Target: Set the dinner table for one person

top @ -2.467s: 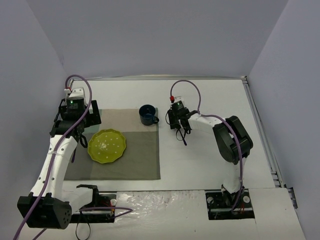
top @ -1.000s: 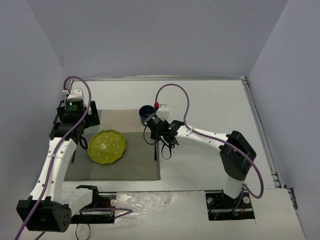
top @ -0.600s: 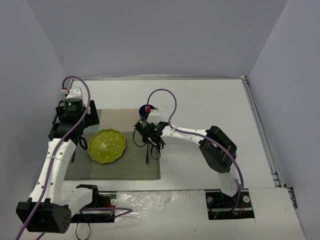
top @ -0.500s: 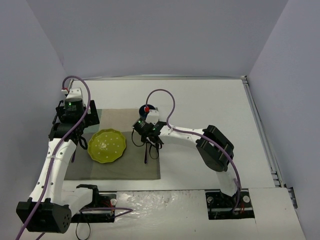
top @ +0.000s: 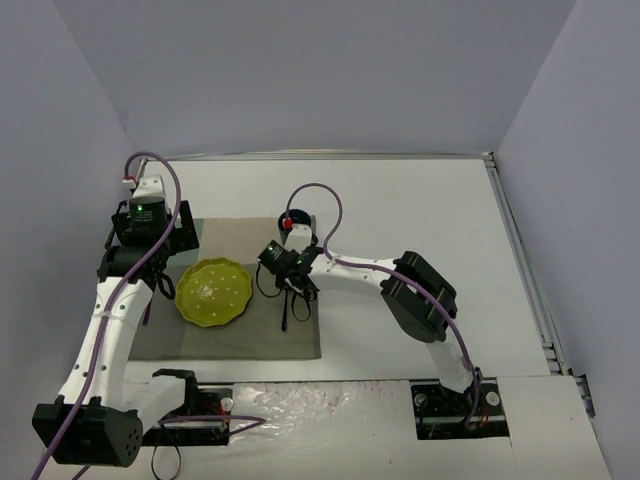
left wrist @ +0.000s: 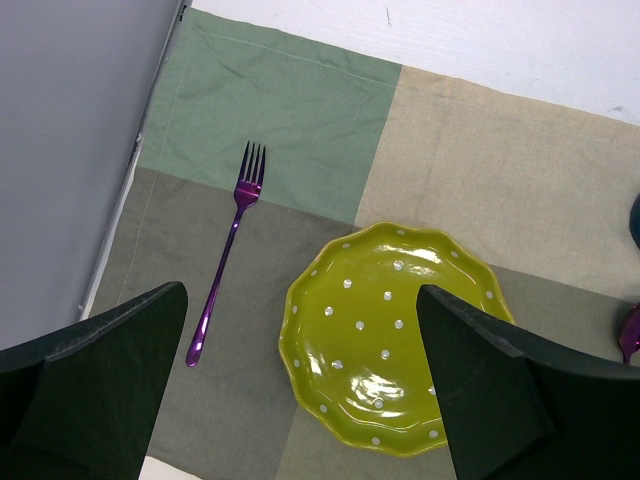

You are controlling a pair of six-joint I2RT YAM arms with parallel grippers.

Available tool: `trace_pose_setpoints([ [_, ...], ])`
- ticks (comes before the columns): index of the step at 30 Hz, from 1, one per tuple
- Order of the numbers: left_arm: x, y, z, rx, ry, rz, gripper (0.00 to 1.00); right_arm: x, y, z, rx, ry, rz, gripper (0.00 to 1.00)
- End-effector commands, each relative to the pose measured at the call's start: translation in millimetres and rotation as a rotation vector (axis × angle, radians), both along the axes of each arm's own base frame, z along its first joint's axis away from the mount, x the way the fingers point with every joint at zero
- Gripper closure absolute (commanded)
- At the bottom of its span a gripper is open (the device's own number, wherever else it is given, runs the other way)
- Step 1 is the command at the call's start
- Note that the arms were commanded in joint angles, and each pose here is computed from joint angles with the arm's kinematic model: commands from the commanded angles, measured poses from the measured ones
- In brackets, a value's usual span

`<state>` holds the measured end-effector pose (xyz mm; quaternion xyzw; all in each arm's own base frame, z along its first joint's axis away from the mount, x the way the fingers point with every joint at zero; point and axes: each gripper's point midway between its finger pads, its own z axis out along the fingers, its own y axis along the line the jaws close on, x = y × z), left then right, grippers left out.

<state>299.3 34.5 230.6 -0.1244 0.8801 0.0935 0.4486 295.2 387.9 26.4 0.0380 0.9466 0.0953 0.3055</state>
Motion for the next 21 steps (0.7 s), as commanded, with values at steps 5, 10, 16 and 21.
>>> trace_pose_setpoints([
  [5,8,0,21,-0.001,-0.084,0.003,0.03,10,18,17,0.032,-0.043,-0.007,1.00],
  [10,8,1,22,0.000,-0.086,0.004,0.03,8,18,11,0.016,-0.033,0.002,1.00],
  [16,8,1,22,0.000,-0.086,0.004,0.03,8,20,9,0.006,-0.031,0.021,1.00],
  [21,8,1,21,0.001,-0.084,0.005,0.03,7,22,5,0.001,-0.020,0.036,1.00],
])
